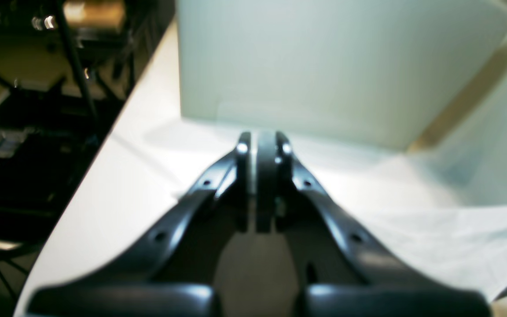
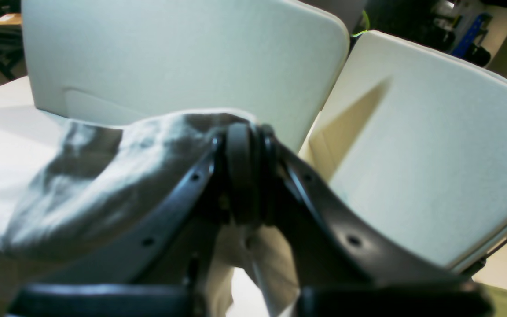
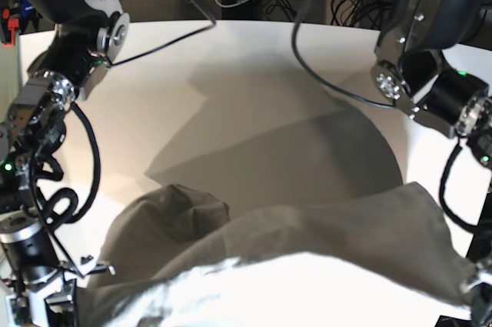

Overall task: Layout the t-shirt on the table in an organized manner, then fold the t-shirt properly
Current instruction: 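Lift the folded shirt with both grippers and swing it up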

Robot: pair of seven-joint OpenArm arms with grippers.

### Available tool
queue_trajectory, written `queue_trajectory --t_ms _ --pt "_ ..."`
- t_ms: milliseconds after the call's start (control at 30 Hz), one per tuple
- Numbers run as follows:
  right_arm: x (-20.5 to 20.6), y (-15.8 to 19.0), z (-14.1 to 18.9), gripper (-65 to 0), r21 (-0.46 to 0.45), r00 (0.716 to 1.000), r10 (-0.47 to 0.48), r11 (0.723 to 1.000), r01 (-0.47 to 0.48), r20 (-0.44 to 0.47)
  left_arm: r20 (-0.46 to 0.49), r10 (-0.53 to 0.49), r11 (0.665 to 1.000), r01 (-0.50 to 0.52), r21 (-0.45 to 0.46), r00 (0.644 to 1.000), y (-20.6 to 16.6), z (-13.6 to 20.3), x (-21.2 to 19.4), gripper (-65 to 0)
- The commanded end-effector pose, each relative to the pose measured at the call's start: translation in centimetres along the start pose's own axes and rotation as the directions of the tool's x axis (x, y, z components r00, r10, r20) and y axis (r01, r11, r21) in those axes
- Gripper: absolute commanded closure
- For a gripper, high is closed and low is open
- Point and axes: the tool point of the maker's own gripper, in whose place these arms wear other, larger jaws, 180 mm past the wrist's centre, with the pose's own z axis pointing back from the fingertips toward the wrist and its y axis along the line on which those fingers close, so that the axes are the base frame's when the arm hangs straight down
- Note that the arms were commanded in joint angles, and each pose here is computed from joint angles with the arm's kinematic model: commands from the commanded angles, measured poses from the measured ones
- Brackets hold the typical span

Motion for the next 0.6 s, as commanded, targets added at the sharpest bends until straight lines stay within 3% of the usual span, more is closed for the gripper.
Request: queue_trajectory --t_ms 0,233,400,567 --pt "2.5 -0.5 0.1 -2.1 -0.01 0.996 0.022 1.0 -0.021 0.082 0.085 -0.011 1.0 0.013 -0.025 0.996 -0.4 0.5 2.7 -0.3" --pt "4.3 -0.8 0.4 -2.2 -0.021 0.986 0.026 1.0 -0.023 0.164 0.186 0.009 1.0 -0.004 -0.026 0.982 1.8 2.9 5.5 -0.3" --pt "6.6 -1.0 0.9 -2.3 -0.048 0.952 -0.029 0.998 0.046 0.304 0.256 0.004 0.997 0.017 -0.08 0.967 1.8 4.5 7.7 -0.3" --pt "7.2 -0.9 1.1 -2.3 -0.048 0.938 -0.039 0.997 0.059 0.345 0.294 -0.001 0.996 0.028 -0.09 0.956 1.5 4.9 9.2 -0.3"
